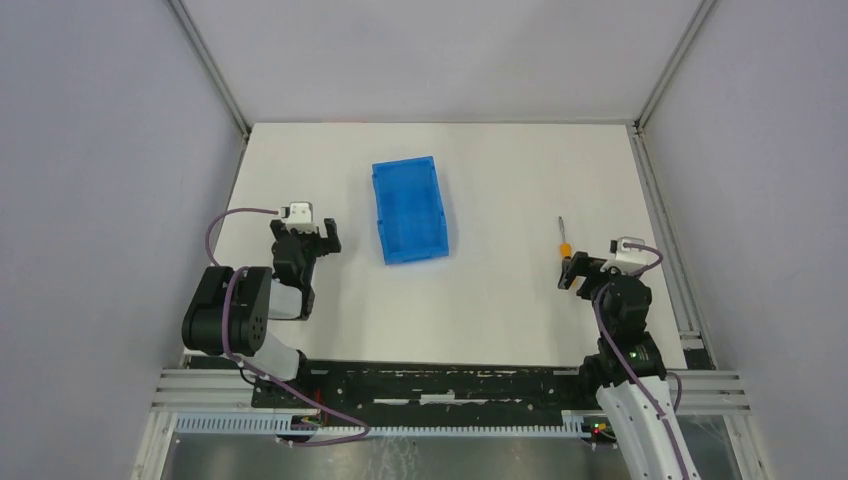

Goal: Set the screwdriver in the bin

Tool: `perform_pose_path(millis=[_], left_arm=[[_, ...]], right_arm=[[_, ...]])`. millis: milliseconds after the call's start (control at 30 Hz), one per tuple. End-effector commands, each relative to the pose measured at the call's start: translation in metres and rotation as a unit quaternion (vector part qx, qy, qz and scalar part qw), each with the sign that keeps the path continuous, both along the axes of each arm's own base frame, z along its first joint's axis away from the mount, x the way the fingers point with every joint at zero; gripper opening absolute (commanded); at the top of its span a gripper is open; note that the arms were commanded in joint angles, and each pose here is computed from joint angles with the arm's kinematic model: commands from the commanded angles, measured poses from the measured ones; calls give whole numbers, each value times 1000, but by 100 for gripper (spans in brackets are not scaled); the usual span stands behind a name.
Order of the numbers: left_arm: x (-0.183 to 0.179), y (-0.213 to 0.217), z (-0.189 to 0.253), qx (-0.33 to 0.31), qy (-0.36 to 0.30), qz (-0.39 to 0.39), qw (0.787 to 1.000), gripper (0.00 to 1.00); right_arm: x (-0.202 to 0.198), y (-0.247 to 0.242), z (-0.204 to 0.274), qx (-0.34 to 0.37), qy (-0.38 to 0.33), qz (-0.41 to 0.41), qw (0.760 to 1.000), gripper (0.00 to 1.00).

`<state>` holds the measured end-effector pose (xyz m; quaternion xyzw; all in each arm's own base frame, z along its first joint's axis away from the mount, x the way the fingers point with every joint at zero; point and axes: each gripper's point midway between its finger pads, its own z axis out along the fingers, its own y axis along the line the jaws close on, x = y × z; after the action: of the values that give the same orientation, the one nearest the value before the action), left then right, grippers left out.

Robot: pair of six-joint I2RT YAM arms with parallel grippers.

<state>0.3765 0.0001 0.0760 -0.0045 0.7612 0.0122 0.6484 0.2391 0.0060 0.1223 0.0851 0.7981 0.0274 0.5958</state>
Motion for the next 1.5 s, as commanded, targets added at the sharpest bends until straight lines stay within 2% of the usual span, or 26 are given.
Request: perform_pose_path(millis=[0,200,267,333,467,600,667,833,1000,1067,1100,1133,1333,1467], left_arm=[[4,0,13,-16,-22,2,1000,100],[4,0,13,-16,-22,2,1000,100],[4,0,12,-16,-21,2,1000,100],[4,0,12,-16,-21,2,1000,100],[4,0,12,-16,-21,3,1000,100],[4,0,12,-16,-21,2,1000,100],[4,0,12,-16,-21,2,1000,100],[4,0,12,-16,-21,2,1000,100],[4,0,13,-16,-22,2,1000,100],[4,0,13,-16,-22,2,1000,100],[4,0,12,-16,-21,2,1000,100],[4,0,13,-16,-21,2,1000,100],[4,0,12,-16,-21,2,1000,100],[4,0,13,-16,-21,2,1000,100]], right_arm=[[10,-12,37,6,-44,-41,998,98],[35,-12,114,-54,-46,-20,997,98],[51,-16,128,-84,3,-20,996,98],[68,-22,128,-108,91,-30,989,98],[105,-15,94,-135,244,13,960,98],[118,-11,24,-126,324,32,937,98],[114,-11,-14,-120,357,36,926,95],[99,-12,-79,-113,406,34,906,81],[84,-5,-115,-97,443,58,889,45],[82,-3,-113,-96,452,65,884,23],[84,-5,-105,-100,453,63,884,8],[87,-8,-91,-109,451,56,884,0],[96,-17,30,-131,432,40,891,0],[107,-22,88,-132,386,11,913,0]])
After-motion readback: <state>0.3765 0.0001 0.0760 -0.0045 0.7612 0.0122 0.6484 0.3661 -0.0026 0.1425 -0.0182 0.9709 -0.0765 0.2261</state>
